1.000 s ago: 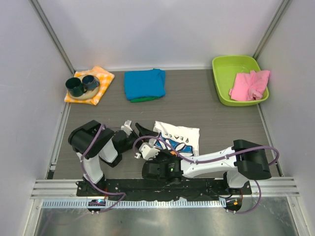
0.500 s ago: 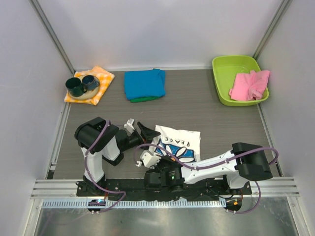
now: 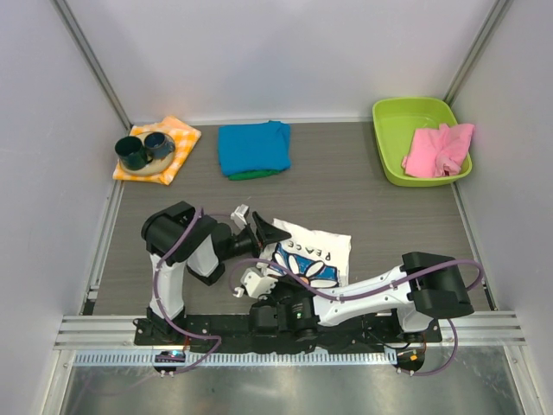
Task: Fold and stack the t-shirts
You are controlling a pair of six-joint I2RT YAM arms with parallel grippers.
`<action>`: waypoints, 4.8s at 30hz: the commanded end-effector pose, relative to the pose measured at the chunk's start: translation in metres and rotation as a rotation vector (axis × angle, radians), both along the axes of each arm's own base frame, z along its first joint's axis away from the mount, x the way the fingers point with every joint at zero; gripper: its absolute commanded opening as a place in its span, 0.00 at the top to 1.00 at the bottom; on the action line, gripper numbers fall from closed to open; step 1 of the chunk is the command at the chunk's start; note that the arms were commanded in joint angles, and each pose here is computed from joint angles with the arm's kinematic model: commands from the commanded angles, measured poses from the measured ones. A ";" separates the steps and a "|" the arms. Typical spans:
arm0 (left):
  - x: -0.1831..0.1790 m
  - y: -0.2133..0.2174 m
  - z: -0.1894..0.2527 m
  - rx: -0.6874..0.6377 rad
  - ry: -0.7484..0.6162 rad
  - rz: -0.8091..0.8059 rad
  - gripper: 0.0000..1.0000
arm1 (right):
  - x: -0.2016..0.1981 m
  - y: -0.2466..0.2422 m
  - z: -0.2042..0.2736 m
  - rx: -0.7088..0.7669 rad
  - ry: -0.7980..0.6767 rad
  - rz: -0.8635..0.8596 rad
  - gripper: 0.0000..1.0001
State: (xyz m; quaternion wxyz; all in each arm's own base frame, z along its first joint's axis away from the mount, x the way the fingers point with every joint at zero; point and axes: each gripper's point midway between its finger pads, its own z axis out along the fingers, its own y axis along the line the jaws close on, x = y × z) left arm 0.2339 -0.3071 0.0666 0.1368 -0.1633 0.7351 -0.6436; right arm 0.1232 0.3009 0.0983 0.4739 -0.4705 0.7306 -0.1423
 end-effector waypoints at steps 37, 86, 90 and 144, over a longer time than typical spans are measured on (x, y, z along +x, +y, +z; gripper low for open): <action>-0.030 -0.015 -0.036 0.086 0.121 -0.215 1.00 | -0.014 -0.020 0.043 0.198 -0.133 -0.106 0.00; 0.289 -0.045 0.083 0.563 -0.242 -0.099 1.00 | 0.193 -0.186 0.109 0.867 -0.356 -1.030 0.00; 0.295 -0.037 0.096 0.556 -0.262 -0.091 1.00 | 0.237 -0.220 0.098 0.921 -0.298 -1.116 0.01; 0.376 0.205 0.161 0.411 -0.334 0.310 1.00 | 0.238 -0.132 -0.024 0.838 0.058 -0.868 0.00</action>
